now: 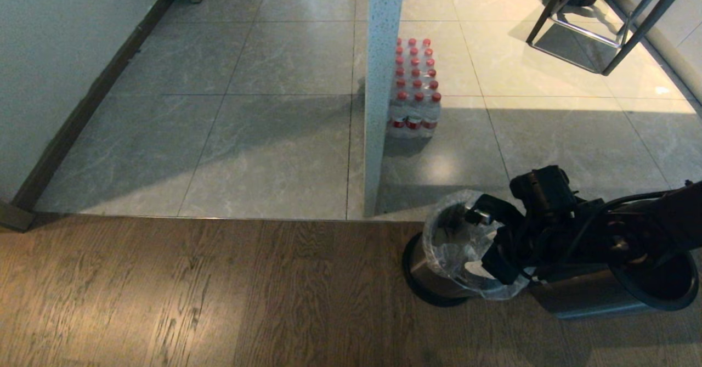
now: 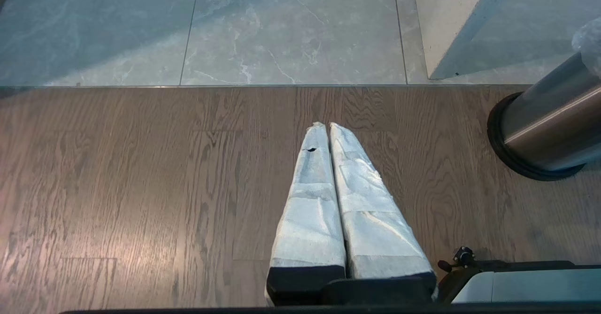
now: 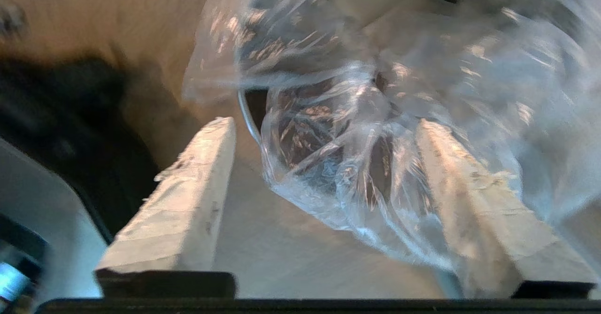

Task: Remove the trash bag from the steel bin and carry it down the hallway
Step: Pick up the trash bag

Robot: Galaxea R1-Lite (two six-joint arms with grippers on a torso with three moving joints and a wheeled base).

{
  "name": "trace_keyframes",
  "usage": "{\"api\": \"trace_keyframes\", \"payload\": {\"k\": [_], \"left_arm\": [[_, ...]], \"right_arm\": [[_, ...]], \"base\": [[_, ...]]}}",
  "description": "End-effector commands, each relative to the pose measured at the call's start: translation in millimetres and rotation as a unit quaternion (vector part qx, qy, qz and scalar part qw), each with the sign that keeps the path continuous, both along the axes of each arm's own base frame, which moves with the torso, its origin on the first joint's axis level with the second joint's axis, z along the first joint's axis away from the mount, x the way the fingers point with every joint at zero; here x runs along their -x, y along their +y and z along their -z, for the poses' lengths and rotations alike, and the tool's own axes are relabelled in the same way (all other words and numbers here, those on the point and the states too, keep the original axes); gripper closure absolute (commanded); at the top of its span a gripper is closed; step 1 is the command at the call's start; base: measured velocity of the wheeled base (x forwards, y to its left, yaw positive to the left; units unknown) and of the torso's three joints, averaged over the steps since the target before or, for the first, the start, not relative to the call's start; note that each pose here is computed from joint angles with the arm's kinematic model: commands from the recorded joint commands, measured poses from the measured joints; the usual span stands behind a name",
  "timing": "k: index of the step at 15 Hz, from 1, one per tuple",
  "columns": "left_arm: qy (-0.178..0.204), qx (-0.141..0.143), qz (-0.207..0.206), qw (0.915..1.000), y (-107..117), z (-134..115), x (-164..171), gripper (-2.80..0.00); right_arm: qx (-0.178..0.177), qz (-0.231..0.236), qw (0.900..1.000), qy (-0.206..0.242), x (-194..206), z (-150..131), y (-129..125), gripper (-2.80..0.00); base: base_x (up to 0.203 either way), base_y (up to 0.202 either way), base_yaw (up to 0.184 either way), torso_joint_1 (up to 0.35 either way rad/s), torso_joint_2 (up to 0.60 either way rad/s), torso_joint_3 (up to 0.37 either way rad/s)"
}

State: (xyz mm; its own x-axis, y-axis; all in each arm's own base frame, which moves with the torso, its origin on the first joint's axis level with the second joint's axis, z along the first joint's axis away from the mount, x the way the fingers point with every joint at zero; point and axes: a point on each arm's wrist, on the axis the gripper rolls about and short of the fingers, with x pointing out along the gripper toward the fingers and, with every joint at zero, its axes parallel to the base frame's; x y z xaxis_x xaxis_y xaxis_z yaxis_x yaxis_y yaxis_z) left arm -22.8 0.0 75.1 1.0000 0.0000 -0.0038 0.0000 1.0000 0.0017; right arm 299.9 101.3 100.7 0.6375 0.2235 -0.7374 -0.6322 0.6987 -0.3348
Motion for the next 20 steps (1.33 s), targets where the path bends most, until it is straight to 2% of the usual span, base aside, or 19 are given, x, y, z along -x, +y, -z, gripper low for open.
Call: {"api": "trace_keyframes", "payload": {"k": [1,5,11,20], "left_arm": [[0.000,0.000,0.000,1.0000,0,0,0,0.00],[0.000,0.000,0.000,1.0000,0,0,0,0.00],[0.000,0.000,0.000,1.0000,0,0,0,0.00],[0.000,0.000,0.000,1.0000,0,0,0,0.00]], "right_arm": [[0.019,-0.037,0.999,0.005,-7,7,-6,-2.80],[0.032,-0.049,0.998,-0.023,-9,-11,-12,-2.80],[0.049,-0.026,0.997,-0.055,-4,-29,-26,-2.80],[0.050,-0.024,0.998,-0.031,-29,-4,-20,-2.80]], "base": [[0.000,0.000,0.000,0.000,0.00,0.000],[0.000,0.000,0.000,0.000,0.00,0.000],[0.000,0.000,0.000,0.000,0.00,0.000],[0.000,0.000,0.000,0.000,0.00,0.000]]}}
